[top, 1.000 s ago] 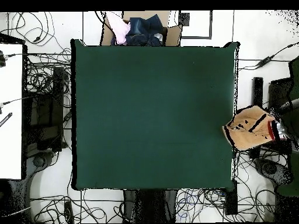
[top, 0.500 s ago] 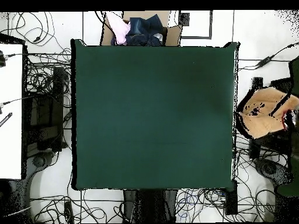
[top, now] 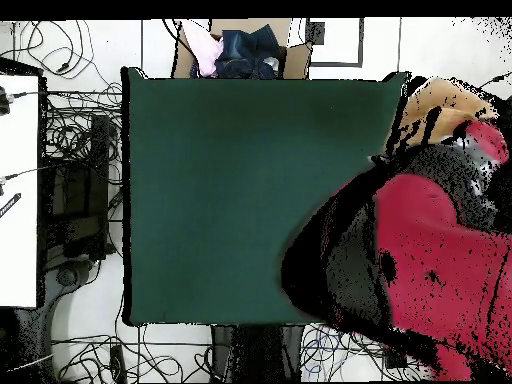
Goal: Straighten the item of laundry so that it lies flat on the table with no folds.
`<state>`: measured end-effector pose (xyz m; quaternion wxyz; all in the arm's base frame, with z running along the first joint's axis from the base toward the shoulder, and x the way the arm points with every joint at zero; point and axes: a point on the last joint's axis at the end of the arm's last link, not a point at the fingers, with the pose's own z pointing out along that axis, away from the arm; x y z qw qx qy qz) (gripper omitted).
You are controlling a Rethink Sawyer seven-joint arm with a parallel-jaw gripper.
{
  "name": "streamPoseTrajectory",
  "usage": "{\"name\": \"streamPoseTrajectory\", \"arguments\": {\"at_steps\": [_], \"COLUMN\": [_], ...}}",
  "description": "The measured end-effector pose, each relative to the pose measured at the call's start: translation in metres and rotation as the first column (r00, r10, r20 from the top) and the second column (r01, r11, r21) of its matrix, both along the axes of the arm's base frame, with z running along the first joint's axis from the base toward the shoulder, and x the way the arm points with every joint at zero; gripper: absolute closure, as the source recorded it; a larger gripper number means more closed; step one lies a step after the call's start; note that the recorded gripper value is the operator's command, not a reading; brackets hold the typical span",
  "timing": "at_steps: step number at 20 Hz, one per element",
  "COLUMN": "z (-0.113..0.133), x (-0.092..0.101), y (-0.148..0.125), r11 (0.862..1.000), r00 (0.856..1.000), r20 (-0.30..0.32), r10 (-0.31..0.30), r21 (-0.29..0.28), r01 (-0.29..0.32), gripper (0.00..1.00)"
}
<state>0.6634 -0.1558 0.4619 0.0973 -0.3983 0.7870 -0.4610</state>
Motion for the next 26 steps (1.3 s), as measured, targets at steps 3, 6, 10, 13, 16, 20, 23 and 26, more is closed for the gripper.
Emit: {"name": "streamPoseTrajectory", "arguments": {"at_steps": [3, 6, 10, 13, 16, 20, 23, 26], "z": [-0.002, -0.004, -0.007, -0.009, -0.016, -0.038, -0.059, -0.081], "x": [-0.005, -0.008, -0.014, -0.018, -0.022, -0.025, -0.024, -0.027], "y": [0.037, 0.062, 0.083, 0.088, 0.079, 0.042, 0.018, 0.003], "r11": [0.998, 0.998, 1.0, 0.999, 0.989, 0.964, 0.958, 0.957], "r00": [0.999, 0.997, 0.986, 0.971, 0.947, 0.914, 0.914, 0.922], "r20": [0.02, 0.069, 0.166, 0.233, 0.291, 0.322, 0.307, 0.28], "r10": [0.036, 0.037, -0.001, -0.049, -0.135, -0.248, -0.266, -0.268], "r21": [-0.044, -0.05, -0.022, 0.018, 0.091, 0.175, 0.187, 0.186], "r01": [-0.035, -0.034, 0.005, 0.046, 0.113, 0.2, 0.217, 0.222], "gripper": [1.0, 1.0, 1.0, 1.0, 1.0, 1.0, 1.0, 1.0]}}
